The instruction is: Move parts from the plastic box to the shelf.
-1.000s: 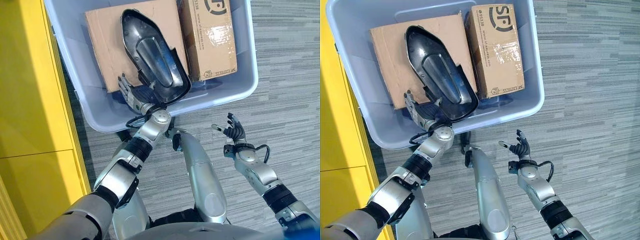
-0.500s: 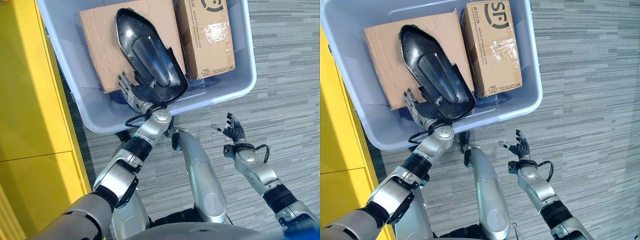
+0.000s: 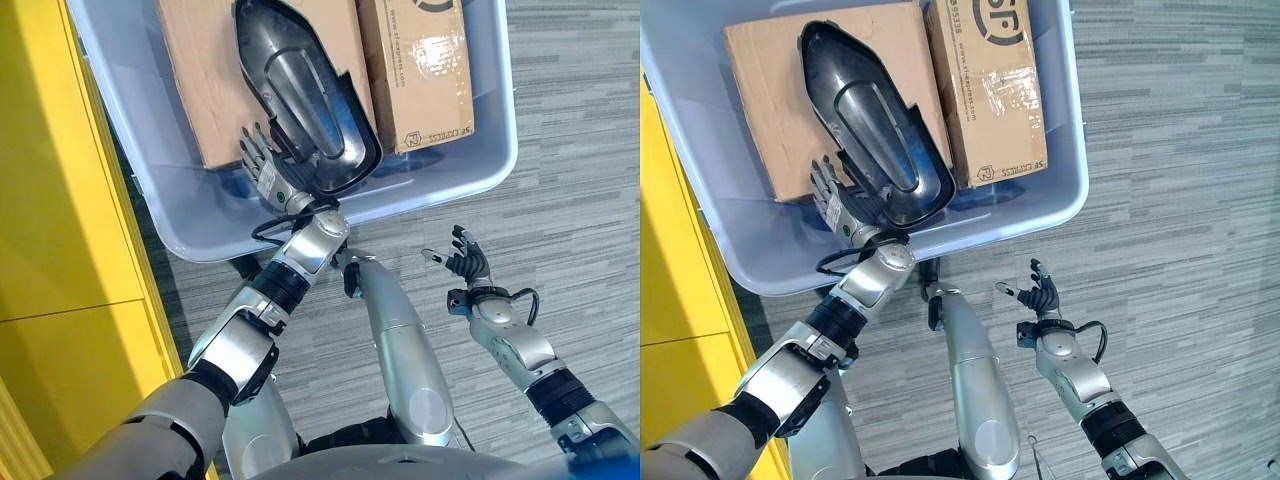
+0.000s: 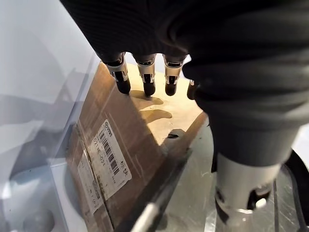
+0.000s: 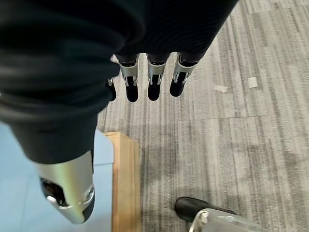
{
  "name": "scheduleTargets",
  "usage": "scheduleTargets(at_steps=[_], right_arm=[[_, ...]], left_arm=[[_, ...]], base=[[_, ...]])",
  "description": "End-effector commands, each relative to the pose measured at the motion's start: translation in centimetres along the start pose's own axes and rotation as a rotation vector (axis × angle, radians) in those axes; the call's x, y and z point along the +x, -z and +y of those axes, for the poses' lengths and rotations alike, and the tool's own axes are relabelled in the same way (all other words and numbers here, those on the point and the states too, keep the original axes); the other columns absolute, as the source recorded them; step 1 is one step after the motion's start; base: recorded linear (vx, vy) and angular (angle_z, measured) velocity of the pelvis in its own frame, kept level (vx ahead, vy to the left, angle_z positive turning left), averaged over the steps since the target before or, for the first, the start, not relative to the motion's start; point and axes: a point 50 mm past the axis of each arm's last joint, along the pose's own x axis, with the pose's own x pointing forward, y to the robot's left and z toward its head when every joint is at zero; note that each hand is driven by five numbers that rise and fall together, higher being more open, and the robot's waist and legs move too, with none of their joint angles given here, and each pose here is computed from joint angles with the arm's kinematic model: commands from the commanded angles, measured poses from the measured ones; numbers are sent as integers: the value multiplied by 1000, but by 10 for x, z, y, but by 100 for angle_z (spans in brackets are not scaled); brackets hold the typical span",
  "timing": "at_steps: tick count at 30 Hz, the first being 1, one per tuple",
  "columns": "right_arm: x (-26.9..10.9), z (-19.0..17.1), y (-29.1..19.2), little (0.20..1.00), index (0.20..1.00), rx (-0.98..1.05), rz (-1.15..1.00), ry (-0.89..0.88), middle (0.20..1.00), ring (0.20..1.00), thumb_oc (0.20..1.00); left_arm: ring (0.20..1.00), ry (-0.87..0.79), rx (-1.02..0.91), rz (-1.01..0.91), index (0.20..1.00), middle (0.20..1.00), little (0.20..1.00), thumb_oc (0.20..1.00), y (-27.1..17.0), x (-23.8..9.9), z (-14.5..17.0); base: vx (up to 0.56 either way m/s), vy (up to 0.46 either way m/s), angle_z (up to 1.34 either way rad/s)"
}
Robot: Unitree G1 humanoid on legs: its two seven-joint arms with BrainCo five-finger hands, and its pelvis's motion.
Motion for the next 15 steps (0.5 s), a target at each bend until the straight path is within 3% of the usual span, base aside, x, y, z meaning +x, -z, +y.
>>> scheduleTargets(at_steps=[1,2,3,6,10,11,12,15], right_arm=[[-4,-8,-3,1000,1000,-5,-28,10,1000,1000,1000],[-4,-8,-3,1000,1000,-6,-28,10,1000,1000,1000],[-4,-8,-4,1000,1000,-11,-31,5,1000,1000,1000],[-3,-7,-10,1000,1000,-34,-45,-12,1000,1000,1000],[-3,-5,-12,1000,1000,-35,-43,-17,1000,1000,1000],[-3,-6,-13,1000,1000,-37,-43,-16,1000,1000,1000],[-2,-5,-14,1000,1000,-39,-42,-10,1000,1000,1000],[-1,-10,-17,1000,1000,-37,-51,10,1000,1000,1000]], left_arm=[[1000,301,141,-32,1000,1000,1000,1000,27,-22,-23],[1000,307,140,-39,1000,1000,1000,1000,27,-22,-23],[1000,487,122,13,1000,1000,1000,1000,29,-29,-33],[1000,518,118,134,1000,1000,1000,1000,37,-42,-38],[1000,556,125,113,1000,1000,1000,1000,36,-42,-41],[520,596,91,123,520,520,520,520,34,-44,-43],[200,653,55,176,200,200,200,200,34,-49,-47],[200,657,-47,348,200,200,200,200,42,-61,-50]], base=[[6,5,4],[6,3,3],[4,13,4],[0,17,5],[0,0,0],[0,0,0],[0,0,0],[3,-2,-6]])
